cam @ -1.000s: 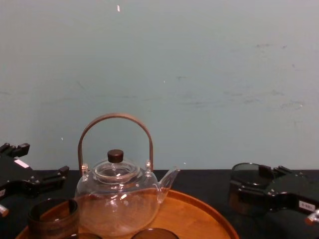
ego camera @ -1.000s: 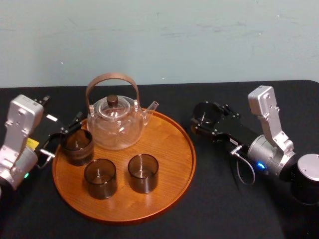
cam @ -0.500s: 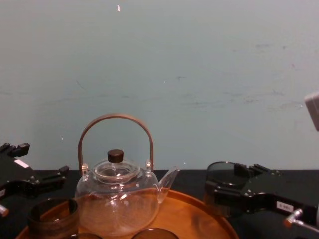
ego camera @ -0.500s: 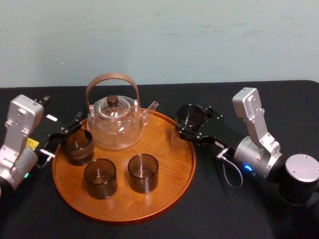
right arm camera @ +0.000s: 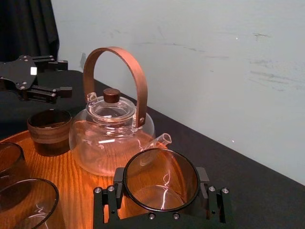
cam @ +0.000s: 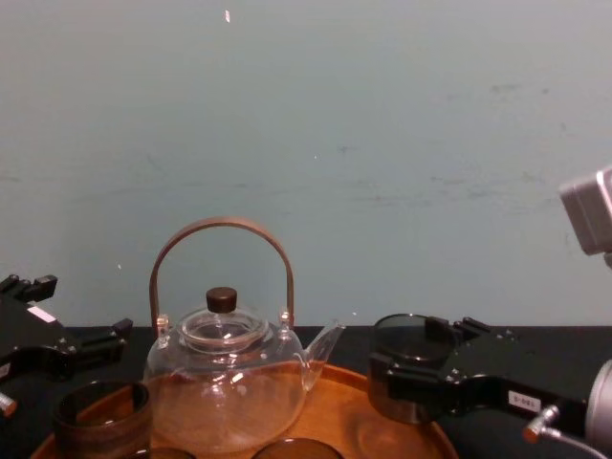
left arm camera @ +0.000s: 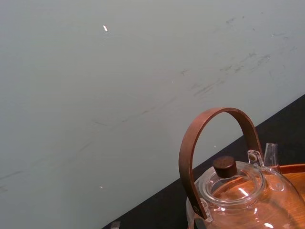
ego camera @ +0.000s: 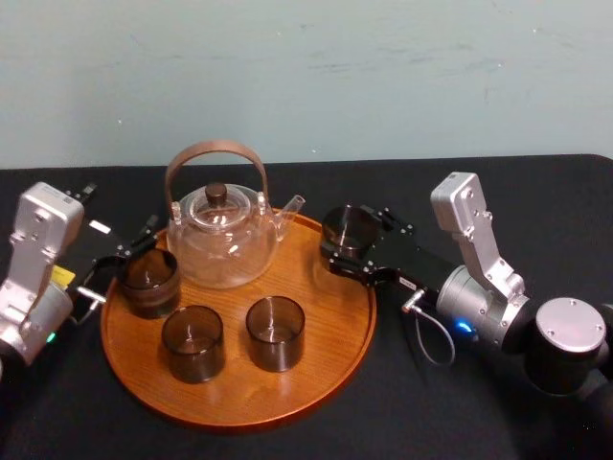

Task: Pick up the glass from the table and place it on the tray.

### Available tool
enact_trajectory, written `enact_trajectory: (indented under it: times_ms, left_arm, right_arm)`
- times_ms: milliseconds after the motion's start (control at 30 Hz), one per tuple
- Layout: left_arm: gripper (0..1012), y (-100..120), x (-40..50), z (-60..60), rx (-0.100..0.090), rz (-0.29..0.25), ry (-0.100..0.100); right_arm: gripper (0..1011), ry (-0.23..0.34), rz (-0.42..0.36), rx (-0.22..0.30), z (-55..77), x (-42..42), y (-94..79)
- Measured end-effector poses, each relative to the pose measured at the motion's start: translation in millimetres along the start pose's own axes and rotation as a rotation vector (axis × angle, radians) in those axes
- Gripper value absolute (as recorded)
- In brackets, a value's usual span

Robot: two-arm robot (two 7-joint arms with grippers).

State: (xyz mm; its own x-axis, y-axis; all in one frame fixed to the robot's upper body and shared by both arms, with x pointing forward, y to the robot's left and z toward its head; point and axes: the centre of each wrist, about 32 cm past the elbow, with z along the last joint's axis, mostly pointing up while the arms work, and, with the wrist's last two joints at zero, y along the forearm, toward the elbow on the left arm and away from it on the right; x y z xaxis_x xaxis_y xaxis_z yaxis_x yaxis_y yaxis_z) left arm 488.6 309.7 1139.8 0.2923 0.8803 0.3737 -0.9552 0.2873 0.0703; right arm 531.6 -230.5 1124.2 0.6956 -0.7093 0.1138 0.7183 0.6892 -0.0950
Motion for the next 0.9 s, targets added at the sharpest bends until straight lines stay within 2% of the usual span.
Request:
enact_trajectory:
  times_ms: [367, 900]
  left_arm:
    - [1001, 0.0, 0.0, 0.0, 0.000, 0.000, 0.000]
    - [1002, 0.0, 0.0, 0.0, 0.000, 0.000, 0.000]
  right_arm:
    - [905, 0.000, 0.013, -0.005, -1.1, -2.5, 2.7]
    - [905, -0.003, -0.013, -0.019, -3.9, 0.0, -1.9]
